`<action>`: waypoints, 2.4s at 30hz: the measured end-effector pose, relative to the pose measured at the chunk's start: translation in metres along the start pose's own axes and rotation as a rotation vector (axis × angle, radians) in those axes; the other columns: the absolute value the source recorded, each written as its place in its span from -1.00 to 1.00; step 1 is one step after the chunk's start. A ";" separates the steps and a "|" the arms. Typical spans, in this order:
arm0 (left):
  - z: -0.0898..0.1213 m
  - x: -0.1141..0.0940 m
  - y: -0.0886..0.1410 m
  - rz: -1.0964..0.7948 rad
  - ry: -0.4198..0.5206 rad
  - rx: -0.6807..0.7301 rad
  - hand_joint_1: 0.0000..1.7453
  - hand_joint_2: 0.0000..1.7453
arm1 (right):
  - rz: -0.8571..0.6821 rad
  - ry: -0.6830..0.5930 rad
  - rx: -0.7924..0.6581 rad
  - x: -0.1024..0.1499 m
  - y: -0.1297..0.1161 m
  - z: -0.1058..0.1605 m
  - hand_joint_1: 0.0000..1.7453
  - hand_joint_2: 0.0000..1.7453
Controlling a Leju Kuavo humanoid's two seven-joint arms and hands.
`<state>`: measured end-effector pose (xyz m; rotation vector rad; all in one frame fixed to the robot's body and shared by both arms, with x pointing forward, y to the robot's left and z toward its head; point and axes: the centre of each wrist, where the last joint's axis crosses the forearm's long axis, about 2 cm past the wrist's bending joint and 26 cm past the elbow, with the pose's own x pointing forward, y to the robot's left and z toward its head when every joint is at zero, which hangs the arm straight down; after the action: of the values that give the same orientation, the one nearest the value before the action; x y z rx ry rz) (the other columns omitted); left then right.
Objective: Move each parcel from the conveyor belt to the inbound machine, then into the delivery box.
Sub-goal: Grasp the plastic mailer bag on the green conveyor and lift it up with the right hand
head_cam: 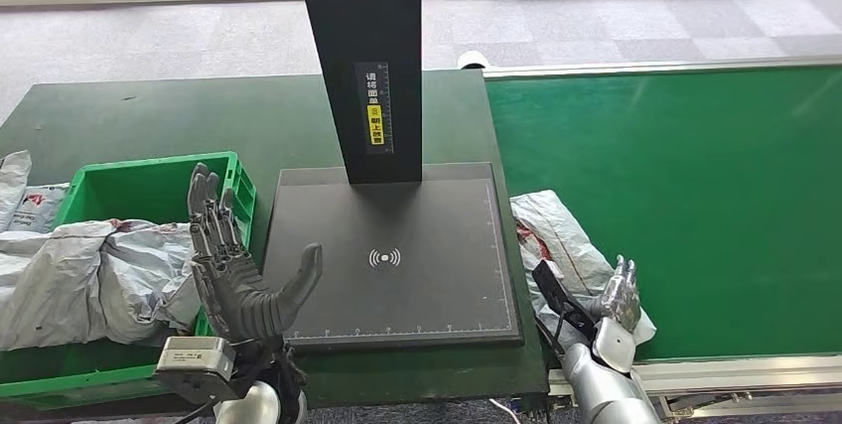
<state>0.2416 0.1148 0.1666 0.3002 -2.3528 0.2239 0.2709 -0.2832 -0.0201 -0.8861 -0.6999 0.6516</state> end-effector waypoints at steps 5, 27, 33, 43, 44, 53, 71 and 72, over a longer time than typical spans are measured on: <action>0.000 0.000 0.000 -0.001 -0.003 -0.007 -1.00 1.00 | 0.022 -0.010 0.061 0.005 -0.001 -0.002 -0.41 1.00; 0.002 -0.001 0.002 -0.015 0.005 0.012 -1.00 1.00 | 0.041 -0.036 0.120 0.008 -0.006 -0.007 1.00 1.00; 0.002 -0.001 0.003 -0.022 0.006 0.022 -1.00 1.00 | 0.002 -0.066 0.077 0.005 -0.004 -0.006 1.00 1.00; 0.006 0.001 0.005 -0.032 0.008 0.021 -1.00 1.00 | -0.059 -0.110 -0.022 -0.001 0.002 0.000 1.00 1.00; 0.006 0.001 0.005 -0.033 0.008 0.021 -1.00 1.00 | -0.063 -0.114 -0.025 0.000 0.002 0.001 1.00 1.00; 0.008 0.001 0.006 -0.042 0.006 0.013 -1.00 1.00 | -0.209 -0.229 -0.162 -0.002 0.002 0.006 1.00 1.00; 0.009 0.001 0.007 -0.046 -0.002 -0.001 -1.00 1.00 | -0.805 -0.809 -1.073 0.040 -0.120 0.100 1.00 1.00; 0.009 0.001 0.007 -0.044 -0.002 -0.005 -1.00 1.00 | -0.801 -0.825 -1.081 0.042 -0.123 0.104 1.00 1.00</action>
<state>0.2331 0.1190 0.1606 0.3499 -2.3460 0.1972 0.2432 -0.2626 0.1428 -1.1595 -2.1265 -0.2026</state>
